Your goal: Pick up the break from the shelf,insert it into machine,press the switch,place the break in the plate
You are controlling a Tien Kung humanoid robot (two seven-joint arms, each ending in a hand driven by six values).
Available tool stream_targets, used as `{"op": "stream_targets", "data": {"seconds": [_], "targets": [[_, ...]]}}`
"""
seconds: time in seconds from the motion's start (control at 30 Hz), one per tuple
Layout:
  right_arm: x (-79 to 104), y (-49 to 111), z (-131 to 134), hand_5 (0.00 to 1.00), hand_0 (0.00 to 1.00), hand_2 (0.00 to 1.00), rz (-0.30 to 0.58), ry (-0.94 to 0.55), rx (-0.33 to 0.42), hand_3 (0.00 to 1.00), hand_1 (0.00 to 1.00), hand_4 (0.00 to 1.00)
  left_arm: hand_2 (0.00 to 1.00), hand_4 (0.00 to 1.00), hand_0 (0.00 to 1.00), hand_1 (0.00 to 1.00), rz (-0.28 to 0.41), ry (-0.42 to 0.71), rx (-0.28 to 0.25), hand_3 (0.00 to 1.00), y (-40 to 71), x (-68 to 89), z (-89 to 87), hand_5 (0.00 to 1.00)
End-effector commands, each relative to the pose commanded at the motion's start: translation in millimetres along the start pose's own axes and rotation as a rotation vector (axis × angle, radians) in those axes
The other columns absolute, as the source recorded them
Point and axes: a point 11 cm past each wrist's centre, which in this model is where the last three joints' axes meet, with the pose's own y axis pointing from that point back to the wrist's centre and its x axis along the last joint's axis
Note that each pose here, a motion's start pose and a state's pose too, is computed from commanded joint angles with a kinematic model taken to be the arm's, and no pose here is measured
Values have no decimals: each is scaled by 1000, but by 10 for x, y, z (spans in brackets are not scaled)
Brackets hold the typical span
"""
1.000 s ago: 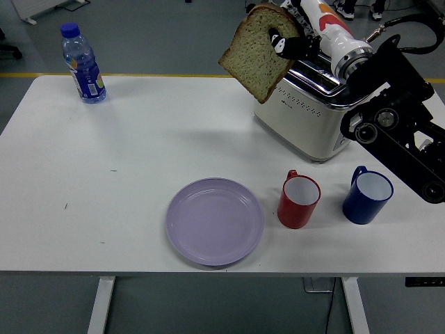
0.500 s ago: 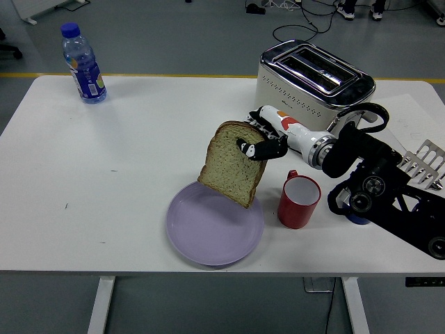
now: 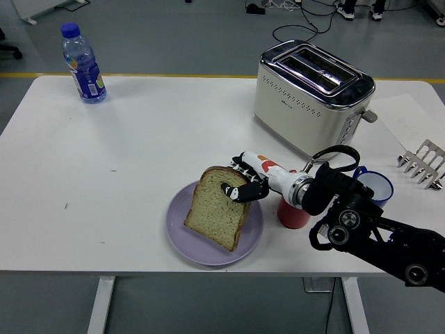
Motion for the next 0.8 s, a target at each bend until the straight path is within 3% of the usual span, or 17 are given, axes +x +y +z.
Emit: {"op": "stream_targets", "data": {"seconds": [0.27,0.3,0.43,0.47,0.67,0.7,0.8], "targets": [[-141,-46,41,2,84,310,-39,-15,-11,461,183,433,484,283,632,514,1,-7,7,493,-4,1,-39,871],[-148,-57,43,15,203,383,-39,-9,-7,508,288,390,485,282,632,515,1,-7,8,494,-5,1,-45,872],[-145,-99,50,15,203,383,-22,26,10,508,288,390,485,282,632,515,1,-12,11,494,-6,0,-61,872],[-145,-105,52,178,419,501,-19,31,13,585,469,469,486,280,633,514,1,-12,12,495,-6,-1,-64,872],[-113,-148,46,178,419,501,0,85,45,585,469,469,486,280,633,514,1,-14,12,495,-7,-1,-70,872],[-103,-153,42,275,561,620,3,97,50,699,602,566,486,279,633,515,1,-14,12,496,-7,-2,-69,872],[-80,-160,22,275,561,620,8,133,68,699,602,566,486,279,633,515,0,-11,11,496,-7,-1,-65,872]]}}
